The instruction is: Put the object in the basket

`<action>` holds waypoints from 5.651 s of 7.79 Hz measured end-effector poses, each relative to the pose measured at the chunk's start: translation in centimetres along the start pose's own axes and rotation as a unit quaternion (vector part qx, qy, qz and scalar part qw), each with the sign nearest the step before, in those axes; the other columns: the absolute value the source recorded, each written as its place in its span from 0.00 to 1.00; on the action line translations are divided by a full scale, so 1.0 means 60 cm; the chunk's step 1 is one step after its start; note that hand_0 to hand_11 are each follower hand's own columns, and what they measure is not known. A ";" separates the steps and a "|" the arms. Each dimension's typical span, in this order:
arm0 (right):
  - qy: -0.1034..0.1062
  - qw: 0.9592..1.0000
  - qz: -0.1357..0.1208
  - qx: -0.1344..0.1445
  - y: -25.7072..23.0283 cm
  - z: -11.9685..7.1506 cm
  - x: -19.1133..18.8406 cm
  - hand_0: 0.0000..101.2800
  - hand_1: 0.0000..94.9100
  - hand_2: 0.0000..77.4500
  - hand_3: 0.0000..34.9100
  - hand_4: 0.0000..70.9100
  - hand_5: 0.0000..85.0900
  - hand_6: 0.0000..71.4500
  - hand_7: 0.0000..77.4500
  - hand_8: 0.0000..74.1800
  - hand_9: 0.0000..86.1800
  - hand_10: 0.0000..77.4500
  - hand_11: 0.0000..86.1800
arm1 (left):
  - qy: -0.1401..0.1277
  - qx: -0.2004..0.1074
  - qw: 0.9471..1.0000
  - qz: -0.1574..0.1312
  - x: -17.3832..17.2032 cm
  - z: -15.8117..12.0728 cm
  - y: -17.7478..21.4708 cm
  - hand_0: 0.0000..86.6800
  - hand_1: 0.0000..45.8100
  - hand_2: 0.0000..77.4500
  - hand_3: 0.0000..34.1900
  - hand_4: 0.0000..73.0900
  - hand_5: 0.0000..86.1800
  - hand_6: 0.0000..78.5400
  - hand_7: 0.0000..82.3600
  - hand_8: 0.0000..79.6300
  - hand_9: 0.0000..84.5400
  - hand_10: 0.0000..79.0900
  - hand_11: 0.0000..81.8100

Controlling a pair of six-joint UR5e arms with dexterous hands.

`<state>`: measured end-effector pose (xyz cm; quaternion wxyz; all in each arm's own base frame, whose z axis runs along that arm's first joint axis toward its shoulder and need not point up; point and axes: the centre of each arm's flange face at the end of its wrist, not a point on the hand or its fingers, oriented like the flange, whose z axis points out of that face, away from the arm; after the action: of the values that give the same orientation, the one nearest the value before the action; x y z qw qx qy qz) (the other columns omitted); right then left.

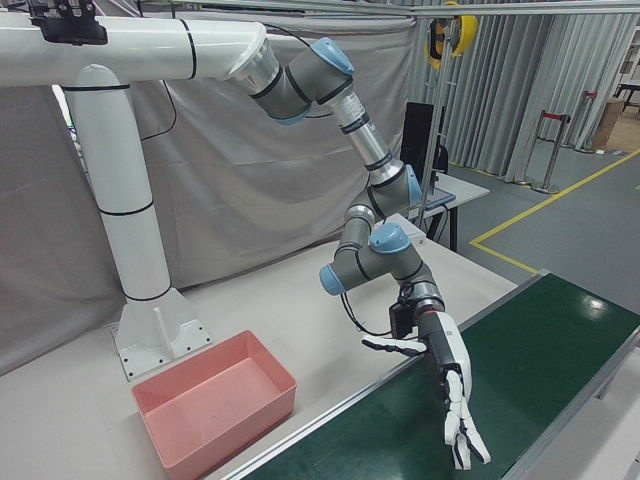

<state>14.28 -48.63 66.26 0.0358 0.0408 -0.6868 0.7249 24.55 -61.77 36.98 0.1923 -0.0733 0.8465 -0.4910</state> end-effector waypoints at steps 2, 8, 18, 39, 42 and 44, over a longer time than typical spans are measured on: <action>0.000 1.000 0.000 0.000 0.001 0.000 0.000 0.00 0.00 0.01 0.00 0.00 0.00 0.00 0.01 0.00 0.00 0.00 0.00 | 0.000 0.001 1.000 -0.001 -0.001 -0.001 -0.001 0.62 0.18 0.01 0.01 0.21 0.13 0.00 0.01 0.08 0.08 0.08 0.13; 0.000 1.000 0.001 -0.002 0.003 0.000 0.000 0.00 0.00 0.01 0.00 0.00 0.00 0.00 0.01 0.00 0.00 0.00 0.00 | 0.001 0.000 1.000 -0.002 0.001 -0.001 0.001 0.62 0.23 0.01 0.05 0.21 0.11 0.00 0.01 0.08 0.08 0.08 0.13; 0.000 1.000 0.000 -0.001 0.001 0.000 0.000 0.00 0.00 0.01 0.00 0.00 0.00 0.00 0.01 0.00 0.00 0.00 0.00 | 0.007 -0.007 1.000 -0.003 0.018 -0.002 0.016 0.64 0.27 0.01 0.03 0.22 0.11 0.00 0.01 0.08 0.08 0.08 0.13; 0.000 1.000 0.001 -0.002 0.003 0.000 0.000 0.00 0.00 0.01 0.00 0.00 0.00 0.00 0.01 0.00 0.00 0.00 0.00 | 0.013 -0.005 1.000 -0.007 0.031 -0.006 0.011 0.63 0.27 0.01 0.04 0.19 0.14 0.00 0.01 0.08 0.09 0.08 0.13; 0.000 1.000 0.001 -0.002 0.003 0.000 0.000 0.00 0.00 0.01 0.00 0.00 0.00 0.00 0.01 0.00 0.00 0.00 0.00 | 0.012 -0.004 1.000 -0.007 0.028 -0.007 0.010 0.63 0.25 0.01 0.04 0.20 0.14 0.00 0.01 0.08 0.09 0.08 0.13; 0.000 1.000 0.001 -0.002 0.003 0.000 0.000 0.00 0.00 0.01 0.00 0.00 0.00 0.00 0.01 0.00 0.00 0.00 0.00 | 0.007 -0.003 1.000 -0.007 0.017 -0.007 0.011 0.62 0.19 0.01 0.04 0.19 0.11 0.00 0.01 0.05 0.04 0.05 0.09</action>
<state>14.28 -48.66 66.10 0.0352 0.0403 -0.6879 0.7238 23.52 -61.42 36.33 0.1827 -0.0766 0.8487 -0.4903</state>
